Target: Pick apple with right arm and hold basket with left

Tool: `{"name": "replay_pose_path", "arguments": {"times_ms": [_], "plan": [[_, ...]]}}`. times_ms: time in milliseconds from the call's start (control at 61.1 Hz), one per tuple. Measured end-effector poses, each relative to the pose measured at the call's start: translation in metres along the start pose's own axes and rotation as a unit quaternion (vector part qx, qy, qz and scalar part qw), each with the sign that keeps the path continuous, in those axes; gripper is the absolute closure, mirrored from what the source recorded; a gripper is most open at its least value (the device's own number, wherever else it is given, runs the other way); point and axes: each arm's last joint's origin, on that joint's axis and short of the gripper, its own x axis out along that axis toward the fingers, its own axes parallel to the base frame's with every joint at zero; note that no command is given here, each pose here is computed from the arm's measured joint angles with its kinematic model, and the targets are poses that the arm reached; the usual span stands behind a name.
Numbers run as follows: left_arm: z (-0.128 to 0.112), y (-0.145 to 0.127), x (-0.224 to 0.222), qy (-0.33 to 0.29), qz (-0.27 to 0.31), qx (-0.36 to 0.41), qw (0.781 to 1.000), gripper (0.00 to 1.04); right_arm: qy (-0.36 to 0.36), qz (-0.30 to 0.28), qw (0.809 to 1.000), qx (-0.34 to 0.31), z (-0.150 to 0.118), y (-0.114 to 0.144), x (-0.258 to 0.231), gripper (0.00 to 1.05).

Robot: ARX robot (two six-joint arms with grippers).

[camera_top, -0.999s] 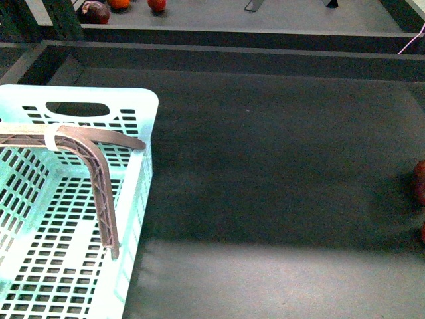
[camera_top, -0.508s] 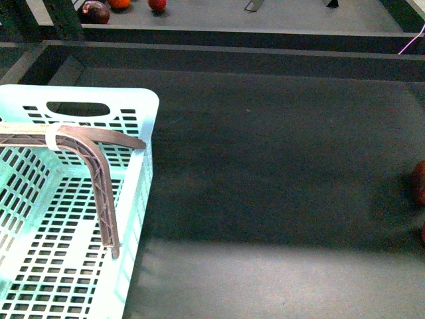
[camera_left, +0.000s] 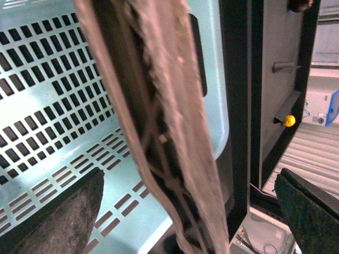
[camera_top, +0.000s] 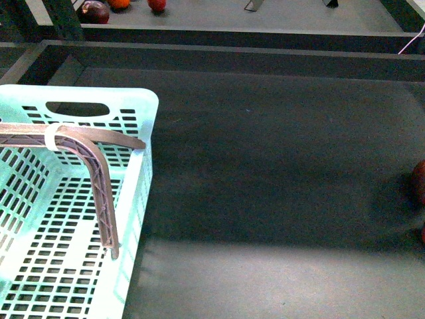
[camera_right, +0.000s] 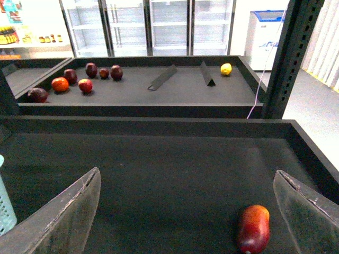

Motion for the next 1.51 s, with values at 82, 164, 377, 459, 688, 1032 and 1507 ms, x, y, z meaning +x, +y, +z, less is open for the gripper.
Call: {"name": "replay_pose_path", "arguments": {"times_ms": [82,164,377,459,688,1032,1507], "plan": [[0.004,0.001,0.005,-0.002,0.009,-0.005,1.000,0.07,0.000,0.000,1.000,0.000,0.000,0.000,0.000,0.09],[0.008,0.000,0.008,-0.006,0.012,-0.008,1.000,0.07,0.000,0.000,1.000,0.000,0.000,0.000,0.000,0.09],[0.011,-0.003,0.013,-0.007,0.022,-0.008,1.000,0.41,0.000,0.000,1.000,0.000,0.000,0.000,0.000,0.09],[0.011,-0.002,0.014,-0.005,0.024,-0.008,1.000,0.56,0.000,0.000,1.000,0.000,0.000,0.000,0.000,0.09],[0.009,-0.008,0.018,0.006,0.022,-0.025,0.999,0.91,0.000,0.000,1.000,0.000,0.000,0.000,0.000,0.09],[-0.017,-0.036,0.021,0.049,0.005,0.010,0.999,0.98,0.000,0.000,1.000,0.000,0.000,0.000,0.000,0.09],[-0.117,-0.132,-0.004,0.179,-0.115,0.161,0.964,0.98,0.000,0.000,1.000,0.000,0.000,0.000,0.000,0.09]]}}
